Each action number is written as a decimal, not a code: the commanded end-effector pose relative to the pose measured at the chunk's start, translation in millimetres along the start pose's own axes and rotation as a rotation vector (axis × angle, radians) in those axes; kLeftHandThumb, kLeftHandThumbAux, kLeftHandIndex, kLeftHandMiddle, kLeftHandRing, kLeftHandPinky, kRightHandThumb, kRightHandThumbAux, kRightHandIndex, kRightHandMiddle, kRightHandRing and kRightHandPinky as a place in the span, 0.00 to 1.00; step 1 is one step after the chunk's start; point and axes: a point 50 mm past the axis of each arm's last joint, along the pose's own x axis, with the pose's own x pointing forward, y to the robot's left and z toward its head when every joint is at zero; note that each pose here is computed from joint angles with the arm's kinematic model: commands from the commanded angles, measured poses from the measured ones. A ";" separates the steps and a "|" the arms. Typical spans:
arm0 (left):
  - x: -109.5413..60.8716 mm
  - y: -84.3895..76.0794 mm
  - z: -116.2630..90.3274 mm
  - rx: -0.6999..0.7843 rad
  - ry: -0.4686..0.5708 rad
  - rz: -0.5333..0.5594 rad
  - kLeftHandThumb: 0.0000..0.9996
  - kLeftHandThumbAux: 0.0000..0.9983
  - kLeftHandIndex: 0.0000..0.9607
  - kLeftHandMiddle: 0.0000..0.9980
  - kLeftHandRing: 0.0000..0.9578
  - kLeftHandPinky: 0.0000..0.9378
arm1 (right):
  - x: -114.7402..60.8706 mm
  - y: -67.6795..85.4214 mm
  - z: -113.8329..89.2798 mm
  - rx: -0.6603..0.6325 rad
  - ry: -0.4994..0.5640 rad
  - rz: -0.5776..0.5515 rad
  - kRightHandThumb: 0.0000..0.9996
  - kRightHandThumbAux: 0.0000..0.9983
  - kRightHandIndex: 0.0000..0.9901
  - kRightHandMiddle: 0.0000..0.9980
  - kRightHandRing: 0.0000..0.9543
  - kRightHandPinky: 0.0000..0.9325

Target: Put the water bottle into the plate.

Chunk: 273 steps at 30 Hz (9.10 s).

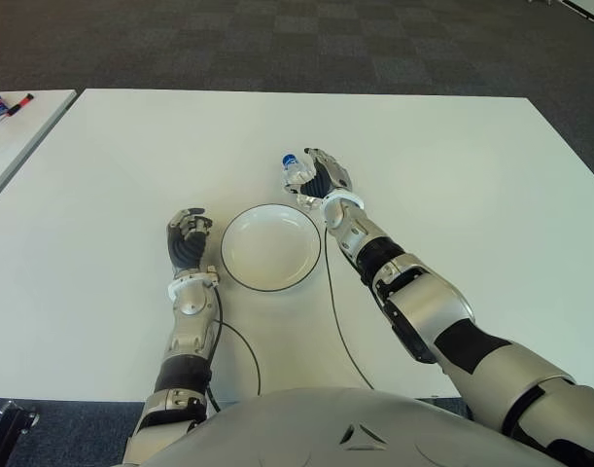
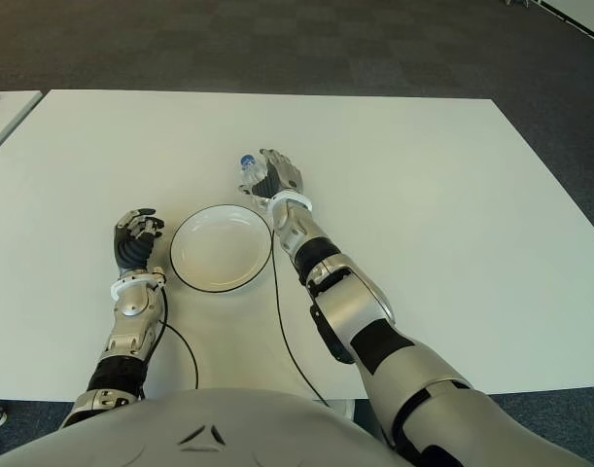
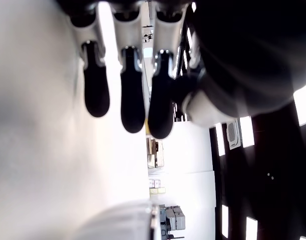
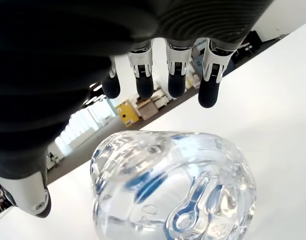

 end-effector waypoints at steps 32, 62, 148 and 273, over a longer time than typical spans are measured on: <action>-13.8 3.7 -26.6 0.036 0.145 -0.003 0.69 0.72 0.44 0.54 0.53 0.50 | 1.3 6.2 -3.0 -0.034 0.054 0.054 0.16 0.61 0.00 0.04 0.13 0.25; -16.6 -0.2 -25.5 0.013 0.116 0.020 0.69 0.72 0.44 0.55 0.56 0.54 | -3.1 13.1 -10.2 -0.060 0.058 0.065 0.15 0.60 0.00 0.07 0.20 0.45; -21.0 -0.7 -21.8 0.001 0.105 0.043 0.69 0.72 0.44 0.55 0.56 0.53 | -14.1 26.7 -19.2 -0.169 0.035 0.060 0.00 0.50 0.00 0.03 0.02 0.07; -23.0 10.0 -14.5 0.010 0.093 0.038 0.69 0.72 0.44 0.56 0.56 0.54 | 2.2 6.7 4.3 -0.075 0.104 0.121 0.12 0.56 0.00 0.03 0.10 0.28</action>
